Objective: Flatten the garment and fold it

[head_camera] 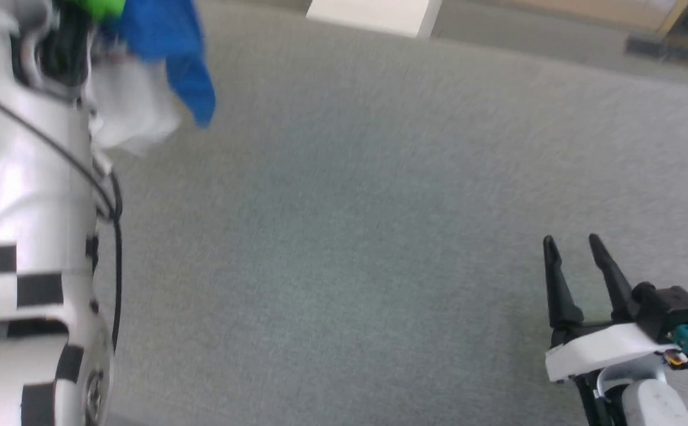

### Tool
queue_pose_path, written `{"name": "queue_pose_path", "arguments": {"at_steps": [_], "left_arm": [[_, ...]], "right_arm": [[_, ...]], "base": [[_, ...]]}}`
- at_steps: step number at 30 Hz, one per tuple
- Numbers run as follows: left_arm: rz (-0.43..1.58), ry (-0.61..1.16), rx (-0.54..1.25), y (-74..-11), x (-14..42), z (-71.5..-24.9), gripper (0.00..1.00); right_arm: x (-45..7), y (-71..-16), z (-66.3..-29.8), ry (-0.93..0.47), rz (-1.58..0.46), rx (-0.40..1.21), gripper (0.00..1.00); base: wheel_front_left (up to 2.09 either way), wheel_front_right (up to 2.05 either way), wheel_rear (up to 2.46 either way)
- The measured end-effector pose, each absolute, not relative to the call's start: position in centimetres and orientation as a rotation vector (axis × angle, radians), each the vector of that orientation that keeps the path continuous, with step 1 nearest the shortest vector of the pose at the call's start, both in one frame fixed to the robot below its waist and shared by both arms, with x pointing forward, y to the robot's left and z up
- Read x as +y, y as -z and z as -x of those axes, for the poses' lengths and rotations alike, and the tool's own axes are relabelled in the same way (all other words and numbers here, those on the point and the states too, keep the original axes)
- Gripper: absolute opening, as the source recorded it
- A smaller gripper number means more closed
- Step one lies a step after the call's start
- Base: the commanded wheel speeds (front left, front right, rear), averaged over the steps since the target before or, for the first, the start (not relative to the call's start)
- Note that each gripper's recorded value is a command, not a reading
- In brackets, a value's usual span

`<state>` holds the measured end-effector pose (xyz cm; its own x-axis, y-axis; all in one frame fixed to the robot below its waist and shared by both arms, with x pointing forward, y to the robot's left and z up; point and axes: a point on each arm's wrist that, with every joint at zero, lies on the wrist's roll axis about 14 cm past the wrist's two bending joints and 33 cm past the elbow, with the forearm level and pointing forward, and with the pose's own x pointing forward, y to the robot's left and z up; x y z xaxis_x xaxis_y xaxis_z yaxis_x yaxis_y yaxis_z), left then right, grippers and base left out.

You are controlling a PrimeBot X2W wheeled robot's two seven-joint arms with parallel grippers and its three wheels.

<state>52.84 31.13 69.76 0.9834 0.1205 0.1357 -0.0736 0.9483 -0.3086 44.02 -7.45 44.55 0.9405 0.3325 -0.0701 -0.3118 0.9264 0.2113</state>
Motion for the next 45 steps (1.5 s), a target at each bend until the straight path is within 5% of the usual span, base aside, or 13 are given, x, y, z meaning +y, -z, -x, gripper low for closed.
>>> {"name": "queue_pose_path", "arguments": {"at_steps": [5,9,18,26,27,28,36,40,45], "left_arm": [[0.273,0.123,-0.29,-78.5,23.3,-52.6,0.0],[0.275,0.38,-0.197,-77.7,12.6,-52.7,0.0],[0.252,0.594,0.295,-58.4,1.3,-49.1,0.0],[0.227,0.655,0.817,-41.5,-2.4,-38.8,0.0],[0.256,0.659,0.842,-41.1,-2.7,-38.1,0.39],[0.295,0.656,0.835,-41.5,-3.0,-38.1,1.0],[0.563,0.522,0.391,-52.5,0.4,-44.5,1.0],[0.486,0.361,0.113,-56.7,7.5,-46.5,1.0],[0.35,0.18,-0.001,-55.0,14.2,-44.5,1.0]], "right_arm": [[-9.6,-46.4,-42.7,-0.276,-0.201,0.057,1.0],[-14.0,-47.6,-40.9,-0.158,-0.185,0.016,1.0],[-20.3,-47.9,-37.1,0.024,-0.174,-0.001,1.0],[-23.0,-47.9,-34.9,0.111,-0.184,-0.006,1.0],[-23.1,-47.9,-34.7,0.116,-0.184,-0.005,1.0],[-23.1,-47.8,-34.6,0.117,-0.186,-0.004,1.0],[-22.1,-48.4,-35.1,0.083,-0.199,-0.024,1.0],[-21.4,-49.0,-35.2,0.062,-0.207,-0.042,1.0],[-20.9,-49.4,-35.3,0.044,-0.21,-0.055,1.0]], "base": [[0.0,0.0,0.0],[0.0,0.0,0.0],[0.0,0.0,0.0],[0.0,0.0,0.0],[0.0,0.0,0.0],[0.0,0.0,0.0],[0.0,0.0,0.0],[0.0,0.0,0.0],[0.0,0.0,0.0]]}}
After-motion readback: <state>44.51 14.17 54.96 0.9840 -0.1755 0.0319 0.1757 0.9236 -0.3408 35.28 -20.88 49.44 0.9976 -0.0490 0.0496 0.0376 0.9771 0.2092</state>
